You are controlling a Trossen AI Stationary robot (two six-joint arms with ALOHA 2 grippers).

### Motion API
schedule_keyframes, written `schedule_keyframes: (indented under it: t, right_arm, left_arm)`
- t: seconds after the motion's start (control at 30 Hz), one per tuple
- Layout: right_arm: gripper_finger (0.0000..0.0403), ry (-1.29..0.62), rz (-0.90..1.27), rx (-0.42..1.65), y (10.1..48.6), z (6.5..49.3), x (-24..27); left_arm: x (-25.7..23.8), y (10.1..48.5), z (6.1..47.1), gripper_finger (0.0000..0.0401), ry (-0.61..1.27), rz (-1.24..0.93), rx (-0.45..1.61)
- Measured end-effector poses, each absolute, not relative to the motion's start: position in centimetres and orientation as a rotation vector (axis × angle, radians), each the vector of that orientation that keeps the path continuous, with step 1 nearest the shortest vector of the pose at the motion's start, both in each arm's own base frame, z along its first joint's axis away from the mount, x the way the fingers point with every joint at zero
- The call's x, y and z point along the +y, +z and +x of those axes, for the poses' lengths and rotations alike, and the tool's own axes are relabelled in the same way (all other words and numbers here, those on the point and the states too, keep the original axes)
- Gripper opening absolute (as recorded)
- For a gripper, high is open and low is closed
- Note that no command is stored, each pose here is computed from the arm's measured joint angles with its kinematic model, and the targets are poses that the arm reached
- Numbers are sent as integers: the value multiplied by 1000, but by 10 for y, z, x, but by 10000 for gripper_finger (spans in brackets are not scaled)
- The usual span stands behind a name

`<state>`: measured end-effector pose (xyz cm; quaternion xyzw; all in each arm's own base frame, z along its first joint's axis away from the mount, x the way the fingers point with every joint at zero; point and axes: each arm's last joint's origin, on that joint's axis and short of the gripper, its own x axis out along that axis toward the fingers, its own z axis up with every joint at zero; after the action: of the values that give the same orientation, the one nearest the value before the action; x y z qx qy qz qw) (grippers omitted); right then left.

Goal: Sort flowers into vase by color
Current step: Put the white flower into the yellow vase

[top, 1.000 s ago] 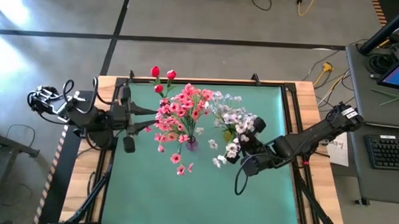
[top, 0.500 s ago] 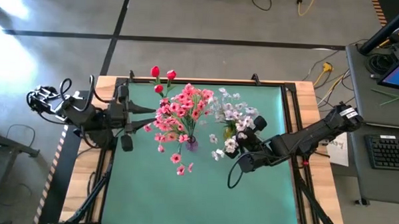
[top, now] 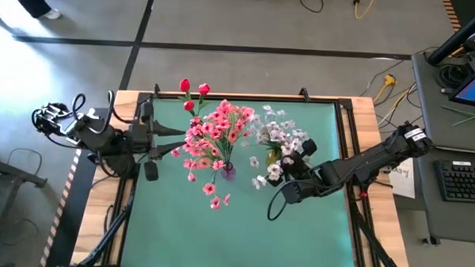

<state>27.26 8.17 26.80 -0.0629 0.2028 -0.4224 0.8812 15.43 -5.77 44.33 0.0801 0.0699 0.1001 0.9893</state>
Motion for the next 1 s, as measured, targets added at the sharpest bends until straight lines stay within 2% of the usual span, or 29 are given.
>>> schedule_keyframes:
  t: [0.57, 1.0]
  right_arm:
    - [18, -857, -24, 431, 266, 275, 78]
    - [18, -851, -41, 443, 266, 275, 77]
  left_arm:
    - [-58, 442, 155, 100, 201, 162, 154]
    - [-58, 442, 155, 100, 201, 161, 154]
